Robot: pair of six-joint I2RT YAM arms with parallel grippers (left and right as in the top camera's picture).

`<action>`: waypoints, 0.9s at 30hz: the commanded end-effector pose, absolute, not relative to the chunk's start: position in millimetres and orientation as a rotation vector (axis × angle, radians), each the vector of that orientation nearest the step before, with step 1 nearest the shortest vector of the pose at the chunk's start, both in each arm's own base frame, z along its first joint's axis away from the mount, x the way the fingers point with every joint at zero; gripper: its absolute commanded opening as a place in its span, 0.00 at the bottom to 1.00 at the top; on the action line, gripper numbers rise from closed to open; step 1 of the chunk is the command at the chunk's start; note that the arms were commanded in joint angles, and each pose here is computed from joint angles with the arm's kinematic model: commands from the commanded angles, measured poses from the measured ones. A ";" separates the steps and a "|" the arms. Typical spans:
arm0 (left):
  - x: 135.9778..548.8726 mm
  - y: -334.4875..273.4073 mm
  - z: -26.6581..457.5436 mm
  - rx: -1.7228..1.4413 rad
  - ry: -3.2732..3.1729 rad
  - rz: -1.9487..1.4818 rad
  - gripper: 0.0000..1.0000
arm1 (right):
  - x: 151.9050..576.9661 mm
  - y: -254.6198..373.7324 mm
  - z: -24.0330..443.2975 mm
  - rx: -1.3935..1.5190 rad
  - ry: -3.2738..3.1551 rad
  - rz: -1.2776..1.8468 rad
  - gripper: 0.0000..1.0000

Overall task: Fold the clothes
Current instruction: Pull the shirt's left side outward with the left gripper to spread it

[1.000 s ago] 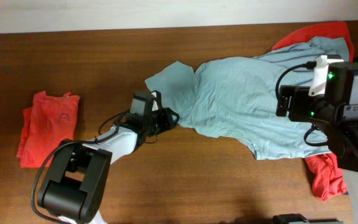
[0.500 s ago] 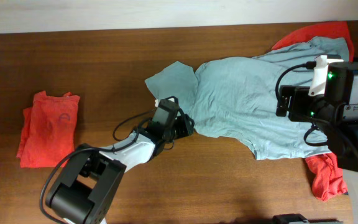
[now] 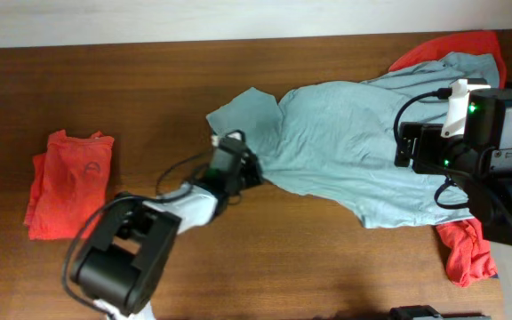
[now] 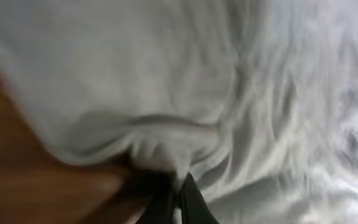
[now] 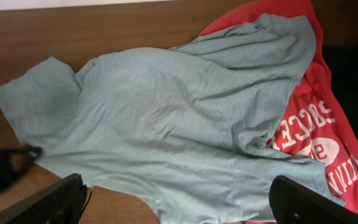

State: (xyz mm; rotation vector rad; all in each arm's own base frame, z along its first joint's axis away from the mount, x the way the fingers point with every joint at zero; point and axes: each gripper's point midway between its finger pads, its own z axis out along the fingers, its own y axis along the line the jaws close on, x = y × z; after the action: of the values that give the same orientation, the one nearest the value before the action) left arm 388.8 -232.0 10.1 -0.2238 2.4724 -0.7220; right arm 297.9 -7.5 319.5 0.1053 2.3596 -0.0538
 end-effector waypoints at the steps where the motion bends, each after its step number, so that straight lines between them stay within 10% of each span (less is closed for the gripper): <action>1: 453.8 -153.9 96.3 -0.208 2.224 -0.502 0.01 | 298.6 -9.6 321.2 0.118 2.353 -0.056 0.99; 8: 523.3 -4.5 179.9 -0.399 1.971 -0.316 0.09 | 298.7 -9.0 321.1 0.117 2.353 -0.051 0.99; 9: 528.9 5.9 188.0 -0.402 1.955 -0.336 0.59 | 298.7 -8.9 321.2 0.117 2.353 -0.051 0.99; 11: 529.2 3.9 192.8 -0.370 1.963 -0.409 0.99 | 298.7 -9.0 321.1 0.117 2.353 -0.051 0.99; 27: 356.5 -194.7 65.5 -0.432 2.845 -0.739 0.99 | 303.5 -9.0 315.8 0.116 2.371 -0.054 0.99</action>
State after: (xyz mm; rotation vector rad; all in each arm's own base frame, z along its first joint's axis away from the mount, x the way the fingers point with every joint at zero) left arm 372.3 -171.0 81.4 -0.2958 2.7834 -0.7644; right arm 301.5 -7.3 317.0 0.1045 2.3665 -0.0541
